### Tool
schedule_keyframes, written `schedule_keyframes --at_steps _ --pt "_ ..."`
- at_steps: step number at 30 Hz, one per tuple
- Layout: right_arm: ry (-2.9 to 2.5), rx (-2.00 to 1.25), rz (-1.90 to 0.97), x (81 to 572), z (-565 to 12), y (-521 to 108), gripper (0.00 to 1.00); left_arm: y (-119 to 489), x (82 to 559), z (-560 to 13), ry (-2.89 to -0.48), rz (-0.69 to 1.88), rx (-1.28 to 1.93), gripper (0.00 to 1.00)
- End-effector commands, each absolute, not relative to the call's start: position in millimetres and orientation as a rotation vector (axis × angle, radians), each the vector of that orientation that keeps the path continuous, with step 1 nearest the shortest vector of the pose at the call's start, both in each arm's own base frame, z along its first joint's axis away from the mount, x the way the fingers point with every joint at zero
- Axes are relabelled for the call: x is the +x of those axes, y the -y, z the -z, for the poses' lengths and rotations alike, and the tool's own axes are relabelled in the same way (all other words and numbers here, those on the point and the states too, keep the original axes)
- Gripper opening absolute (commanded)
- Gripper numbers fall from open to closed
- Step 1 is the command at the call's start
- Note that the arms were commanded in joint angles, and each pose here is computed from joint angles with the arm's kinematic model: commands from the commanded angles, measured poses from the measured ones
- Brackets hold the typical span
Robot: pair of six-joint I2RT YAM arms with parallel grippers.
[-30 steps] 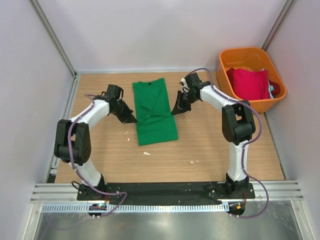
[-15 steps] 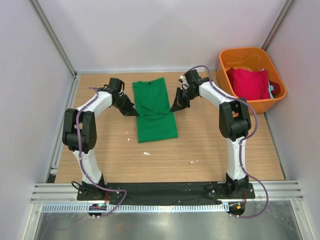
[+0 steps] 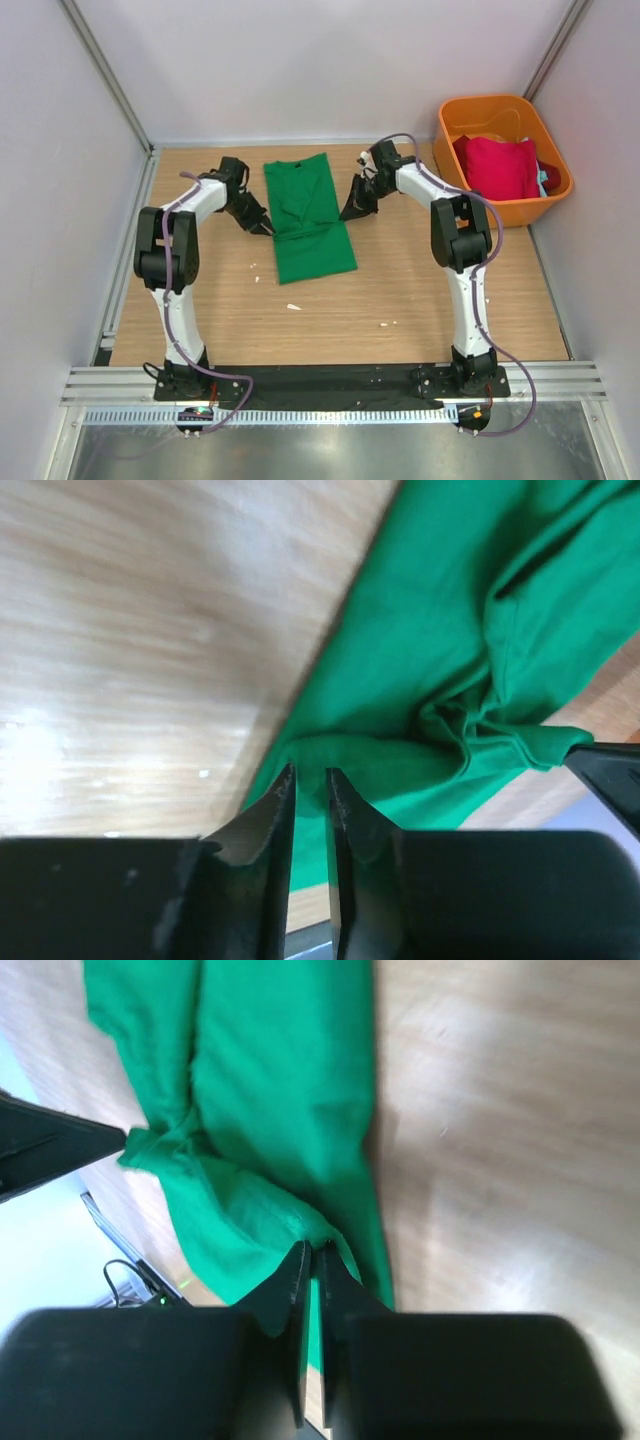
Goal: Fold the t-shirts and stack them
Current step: Fold the tshirt
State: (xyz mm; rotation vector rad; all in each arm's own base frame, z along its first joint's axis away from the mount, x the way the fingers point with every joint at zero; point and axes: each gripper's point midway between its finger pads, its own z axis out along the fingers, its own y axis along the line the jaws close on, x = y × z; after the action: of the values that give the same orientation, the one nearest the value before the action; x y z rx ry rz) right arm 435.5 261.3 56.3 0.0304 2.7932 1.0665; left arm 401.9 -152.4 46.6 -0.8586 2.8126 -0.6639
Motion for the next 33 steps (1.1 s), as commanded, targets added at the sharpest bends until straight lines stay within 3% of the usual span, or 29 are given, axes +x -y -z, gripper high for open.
schedule_keyframes --at_steps 1,4,8,10,12,14,19,25,33 --pt "-2.668 0.014 -1.1 472.2 -77.8 -262.4 0.15 141.6 426.8 -62.0 -2.756 0.614 -0.787 0.25" --pt "-2.671 -0.024 -1.017 480.6 -81.2 -253.1 0.33 135.7 435.4 -81.8 -2.725 0.571 -0.726 0.45" --pt "-2.657 -0.076 -0.922 475.3 -113.7 -243.4 0.48 128.0 433.4 -121.6 -2.646 0.541 -0.638 0.49" --pt "-2.638 -0.104 -0.876 466.9 -123.6 -245.4 0.51 135.8 420.3 -134.5 -2.625 0.586 -0.594 0.45" --pt "-2.642 -0.176 -0.859 442.2 -127.6 -262.4 0.51 161.3 404.1 -137.6 -2.626 0.714 -0.524 0.32" --pt "-2.644 -0.177 -0.741 429.7 -122.8 -265.7 0.5 175.7 390.9 -132.3 -2.641 0.746 -0.489 0.27" --pt "-2.608 -0.193 -0.468 396.9 -97.8 -306.6 0.38 222.5 375.4 -111.1 -2.575 0.878 -0.471 0.23" --pt "-2.576 -0.193 -0.274 395.0 -71.5 -321.2 0.38 222.6 370.5 -82.1 -2.605 0.811 -0.563 0.18" --pt "-2.541 -0.248 -0.239 413.0 -59.8 -329.8 0.38 202.3 356.7 -90.5 -2.562 0.717 -0.6 0.17"
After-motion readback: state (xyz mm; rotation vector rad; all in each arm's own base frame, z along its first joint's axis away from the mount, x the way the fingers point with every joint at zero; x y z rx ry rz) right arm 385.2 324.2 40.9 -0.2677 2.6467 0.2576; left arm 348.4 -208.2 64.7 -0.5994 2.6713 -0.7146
